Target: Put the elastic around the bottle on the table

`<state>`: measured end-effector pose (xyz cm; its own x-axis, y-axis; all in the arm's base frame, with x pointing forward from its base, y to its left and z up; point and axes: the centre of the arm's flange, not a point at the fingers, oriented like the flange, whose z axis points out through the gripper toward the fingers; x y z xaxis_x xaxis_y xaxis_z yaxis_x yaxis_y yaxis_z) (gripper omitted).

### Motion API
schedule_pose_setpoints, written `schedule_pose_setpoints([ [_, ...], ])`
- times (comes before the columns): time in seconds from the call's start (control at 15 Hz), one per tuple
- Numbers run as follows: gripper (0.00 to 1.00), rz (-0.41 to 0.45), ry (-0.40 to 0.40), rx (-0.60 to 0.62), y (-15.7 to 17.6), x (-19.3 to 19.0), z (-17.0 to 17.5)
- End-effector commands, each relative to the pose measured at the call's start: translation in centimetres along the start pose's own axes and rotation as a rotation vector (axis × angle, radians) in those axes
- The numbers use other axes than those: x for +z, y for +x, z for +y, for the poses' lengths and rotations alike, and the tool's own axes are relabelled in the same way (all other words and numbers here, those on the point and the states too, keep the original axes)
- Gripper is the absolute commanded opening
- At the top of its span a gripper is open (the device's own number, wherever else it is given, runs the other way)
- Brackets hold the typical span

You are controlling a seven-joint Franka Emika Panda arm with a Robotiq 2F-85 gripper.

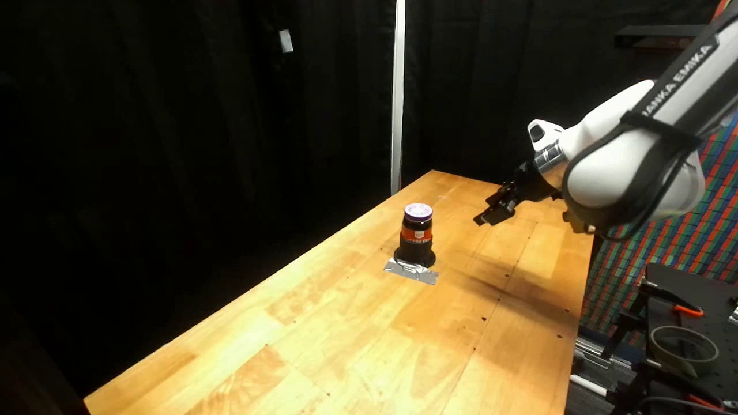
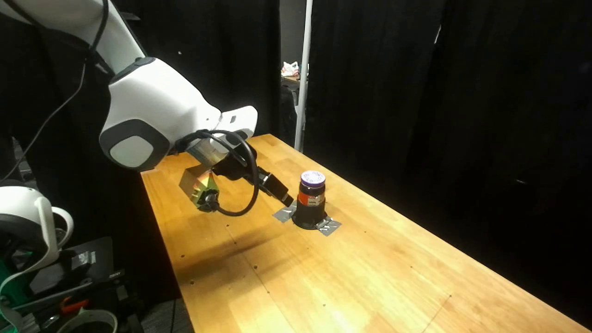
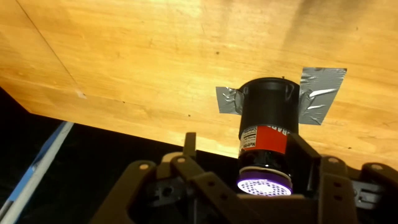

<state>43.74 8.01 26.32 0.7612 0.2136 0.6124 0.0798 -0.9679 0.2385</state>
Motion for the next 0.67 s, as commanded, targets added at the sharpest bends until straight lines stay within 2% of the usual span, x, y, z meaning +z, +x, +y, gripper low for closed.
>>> schedule_pose_setpoints([
  [0.0, 1.00, -0.094, -0.040, -0.027, 4.5, -6.1, 0.2],
  [0.27, 1.00, -0.165, -0.068, -0.009, 1.8, -6.9, 1.5],
  [0.6, 1.00, -0.210, -0.065, 0.001, -0.5, -8.5, 0.8],
])
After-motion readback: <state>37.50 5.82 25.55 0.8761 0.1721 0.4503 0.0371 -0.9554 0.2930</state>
